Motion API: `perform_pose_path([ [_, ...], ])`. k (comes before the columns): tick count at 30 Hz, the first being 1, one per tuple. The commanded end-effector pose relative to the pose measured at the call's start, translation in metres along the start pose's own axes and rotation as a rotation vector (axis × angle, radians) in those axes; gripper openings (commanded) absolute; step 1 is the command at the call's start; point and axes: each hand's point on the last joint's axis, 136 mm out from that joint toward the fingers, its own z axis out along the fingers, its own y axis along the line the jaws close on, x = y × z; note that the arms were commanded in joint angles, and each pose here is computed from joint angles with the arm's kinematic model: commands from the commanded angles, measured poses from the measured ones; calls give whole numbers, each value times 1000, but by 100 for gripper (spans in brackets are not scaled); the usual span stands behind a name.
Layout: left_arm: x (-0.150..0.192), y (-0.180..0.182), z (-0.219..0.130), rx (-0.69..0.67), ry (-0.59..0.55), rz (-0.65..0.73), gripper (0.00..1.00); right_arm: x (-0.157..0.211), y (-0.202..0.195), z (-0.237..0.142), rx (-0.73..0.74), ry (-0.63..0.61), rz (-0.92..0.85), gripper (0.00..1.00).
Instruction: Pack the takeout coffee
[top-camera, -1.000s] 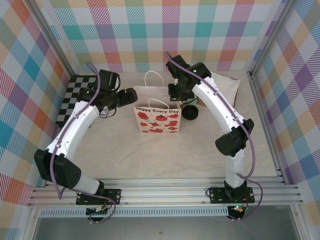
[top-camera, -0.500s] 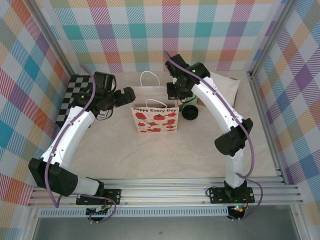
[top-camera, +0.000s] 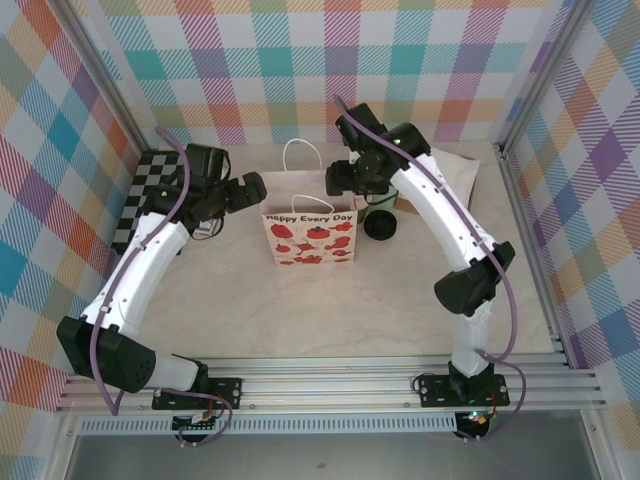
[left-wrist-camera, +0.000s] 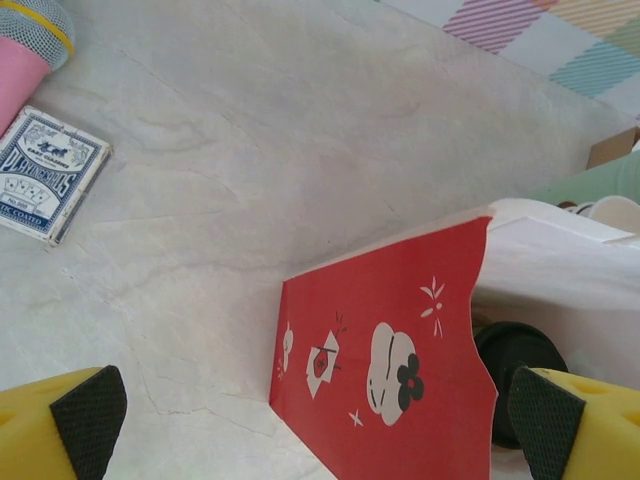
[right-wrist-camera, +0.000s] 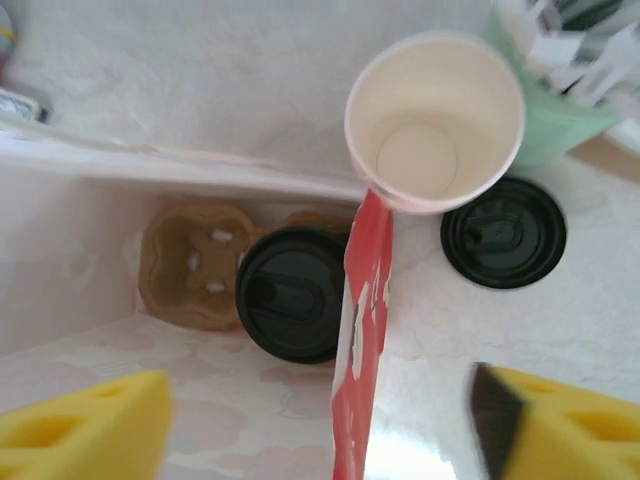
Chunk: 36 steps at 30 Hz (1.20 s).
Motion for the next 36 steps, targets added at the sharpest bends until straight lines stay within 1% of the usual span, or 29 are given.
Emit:
perform_pose_path([
  [1,-15,7,-11,-13,-99,-50,100,-24,-21,-45,23,-191,50,100],
  [4,-20,16,-15,-43,-147,-83,100,-35,-50,-49,46,-271,144,100],
  [6,-23,24,-20,-73,-194,-124,100,-41,-74,-48,59,-289,191,100],
  [9,-24,33,-25,-73,-268,-171,100,-49,-101,-40,17,-275,216,100],
  [11,-22,38,-25,-72,-299,-198,100,-56,-117,-35,35,-268,188,98],
  [12,-23,40,-26,-69,-312,-216,100,-59,-123,-32,55,-263,161,96],
  [14,-23,40,-25,-67,-320,-237,100,-65,-130,-24,93,-254,97,89],
  [16,-24,39,-24,-59,-319,-247,100,-67,-123,-14,65,-231,-16,82],
  [18,-24,37,-21,-53,-315,-251,100,-68,-119,-6,56,-215,-92,75],
  [20,-23,37,-19,-51,-308,-253,100,-70,-132,-2,116,-198,-81,71],
  [21,-22,37,-16,-55,-302,-254,100,-69,-136,-3,121,-181,-58,68],
  [24,-19,40,-12,-68,-295,-261,100,-66,-139,-2,66,-153,17,60],
  [27,-19,42,-11,-72,-303,-271,100,-67,-134,1,13,-156,23,52],
  [29,-19,41,-11,-69,-304,-273,100,-69,-138,6,28,-153,34,47],
  [32,-19,40,-12,-66,-303,-270,100,-72,-153,12,76,-143,98,38],
  [36,-17,45,-13,-89,-305,-266,100,-76,-146,19,-34,-130,139,34],
])
